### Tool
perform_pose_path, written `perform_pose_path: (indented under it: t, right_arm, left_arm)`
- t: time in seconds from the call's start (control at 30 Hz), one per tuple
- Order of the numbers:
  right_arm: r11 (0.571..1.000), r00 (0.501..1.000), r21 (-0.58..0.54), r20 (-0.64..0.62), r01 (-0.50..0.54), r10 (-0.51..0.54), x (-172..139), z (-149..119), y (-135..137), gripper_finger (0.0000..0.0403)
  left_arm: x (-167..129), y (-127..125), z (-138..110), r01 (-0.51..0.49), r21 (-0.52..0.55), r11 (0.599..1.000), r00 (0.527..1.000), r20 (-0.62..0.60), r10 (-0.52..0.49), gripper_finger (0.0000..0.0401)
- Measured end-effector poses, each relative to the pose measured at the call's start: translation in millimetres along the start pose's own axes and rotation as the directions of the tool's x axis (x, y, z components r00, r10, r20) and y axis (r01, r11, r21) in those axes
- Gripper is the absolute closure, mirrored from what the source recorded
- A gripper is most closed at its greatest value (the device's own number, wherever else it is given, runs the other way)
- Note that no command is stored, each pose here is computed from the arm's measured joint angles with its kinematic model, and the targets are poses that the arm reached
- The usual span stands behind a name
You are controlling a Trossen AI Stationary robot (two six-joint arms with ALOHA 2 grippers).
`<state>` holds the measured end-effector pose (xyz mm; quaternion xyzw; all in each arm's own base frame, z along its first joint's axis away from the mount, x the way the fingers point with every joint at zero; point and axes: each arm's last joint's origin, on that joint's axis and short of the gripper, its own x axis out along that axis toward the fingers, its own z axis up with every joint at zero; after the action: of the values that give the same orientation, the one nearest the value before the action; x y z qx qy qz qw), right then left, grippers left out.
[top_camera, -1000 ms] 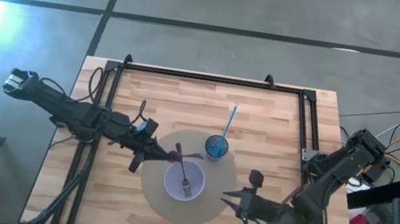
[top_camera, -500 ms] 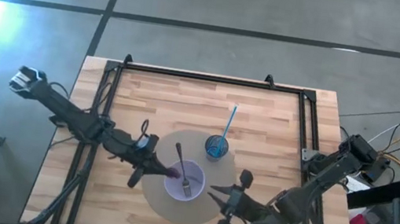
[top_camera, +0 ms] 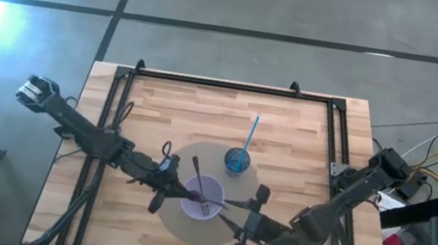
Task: Pick & Place Utensil
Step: Put the spoon into the bowl
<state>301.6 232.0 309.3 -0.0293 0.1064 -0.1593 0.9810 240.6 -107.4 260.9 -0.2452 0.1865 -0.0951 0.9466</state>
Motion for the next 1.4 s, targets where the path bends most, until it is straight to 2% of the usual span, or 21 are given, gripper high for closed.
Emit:
perform_pose_path:
  t: [0.2,0.43,0.9,1.1,1.3,1.4]
  right_arm:
    - [1.0,1.0,-0.025,0.02,0.014,-0.013,9,-2,3,0.0232]
    - [1.0,0.999,0.019,0.035,0.022,-0.022,12,1,1,0.0237]
    - [0.991,0.994,0.125,0.092,0.051,-0.062,18,11,-3,0.0278]
    - [0.986,0.99,0.149,0.101,0.08,-0.096,17,12,-4,0.0315]
    - [0.981,0.988,0.169,0.102,0.093,-0.112,18,12,-5,0.0381]
    - [0.98,0.988,0.173,0.103,0.094,-0.112,18,12,-5,0.039]
  left_arm:
    - [6,1,-2,-0.017,0.001,1.0,1.0,0.009,0.017,0.0401]
    - [7,1,-1,-0.032,0.02,0.999,0.999,0.041,0.031,0.0401]
    - [7,2,0,-0.055,0.048,0.997,0.997,0.059,0.053,0.0401]
    - [7,2,0,-0.066,0.061,0.996,0.996,0.065,0.062,0.0401]
    - [7,2,0,-0.072,0.084,0.994,0.996,0.067,0.066,0.0401]
    - [7,2,0,-0.076,0.097,0.992,0.995,0.07,0.069,0.0401]
